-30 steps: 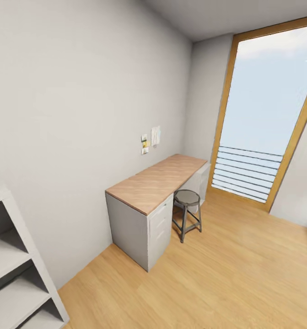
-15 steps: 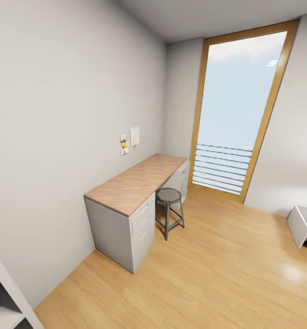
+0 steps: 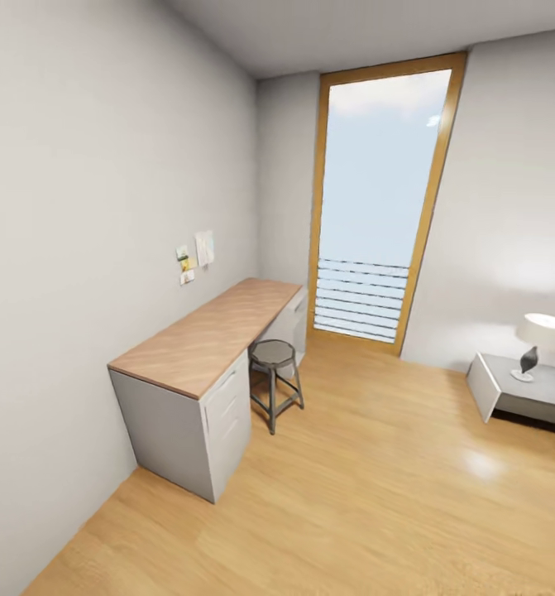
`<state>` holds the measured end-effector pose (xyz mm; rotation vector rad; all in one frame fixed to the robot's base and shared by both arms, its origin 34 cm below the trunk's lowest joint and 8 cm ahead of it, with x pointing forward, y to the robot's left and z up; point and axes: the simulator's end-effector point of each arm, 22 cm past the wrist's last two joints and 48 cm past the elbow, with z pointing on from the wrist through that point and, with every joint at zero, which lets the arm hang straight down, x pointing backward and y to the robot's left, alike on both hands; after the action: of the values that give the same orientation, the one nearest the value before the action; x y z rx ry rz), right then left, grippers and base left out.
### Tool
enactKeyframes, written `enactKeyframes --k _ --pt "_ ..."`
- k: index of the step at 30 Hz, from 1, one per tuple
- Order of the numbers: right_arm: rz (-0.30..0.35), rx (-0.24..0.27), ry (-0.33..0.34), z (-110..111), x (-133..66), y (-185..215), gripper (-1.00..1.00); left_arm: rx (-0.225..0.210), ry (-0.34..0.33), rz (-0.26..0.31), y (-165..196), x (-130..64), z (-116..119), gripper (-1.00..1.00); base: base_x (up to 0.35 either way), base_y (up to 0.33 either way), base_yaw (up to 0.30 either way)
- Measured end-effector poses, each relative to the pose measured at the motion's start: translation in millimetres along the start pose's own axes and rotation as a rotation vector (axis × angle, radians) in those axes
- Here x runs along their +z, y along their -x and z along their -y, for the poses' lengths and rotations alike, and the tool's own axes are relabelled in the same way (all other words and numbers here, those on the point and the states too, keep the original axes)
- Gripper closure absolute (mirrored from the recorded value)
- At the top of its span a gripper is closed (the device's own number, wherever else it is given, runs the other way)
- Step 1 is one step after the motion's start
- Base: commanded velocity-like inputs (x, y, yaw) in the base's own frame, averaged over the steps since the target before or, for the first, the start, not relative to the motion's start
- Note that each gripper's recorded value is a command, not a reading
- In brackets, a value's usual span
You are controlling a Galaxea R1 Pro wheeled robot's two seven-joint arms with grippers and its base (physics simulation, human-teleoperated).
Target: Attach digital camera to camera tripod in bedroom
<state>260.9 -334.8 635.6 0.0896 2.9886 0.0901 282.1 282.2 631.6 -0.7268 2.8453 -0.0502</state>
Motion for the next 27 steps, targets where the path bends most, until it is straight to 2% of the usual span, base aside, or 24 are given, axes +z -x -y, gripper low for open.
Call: enactKeyframes --k 4,16,23,27 --pt "-0.019 0.003 -0.005 1.2 -0.1 -4.0 -1.0 0.0 0.0 0.0 0.1 0.0 0.1 1.0 0.0 0.0 -0.295" --pt "-0.019 0.003 -0.007 2.1 -0.1 -5.7 -1.0 0.003 -0.004 0.0 -0.4 0.0 2.5 1.0 0.0 0.0 -0.295" --pt "-0.025 0.003 -0.007 2.2 0.0 -11.6 -1.0 0.019 -0.004 -0.001 -0.6 0.0 2.8 1.0 0.006 0.0 -0.297" --pt "-0.025 0.002 -0.007 2.2 -0.2 -11.9 -1.0 0.023 -0.004 0.0 -0.4 -0.1 2.2 1.0 0.209 0.0 -0.298"
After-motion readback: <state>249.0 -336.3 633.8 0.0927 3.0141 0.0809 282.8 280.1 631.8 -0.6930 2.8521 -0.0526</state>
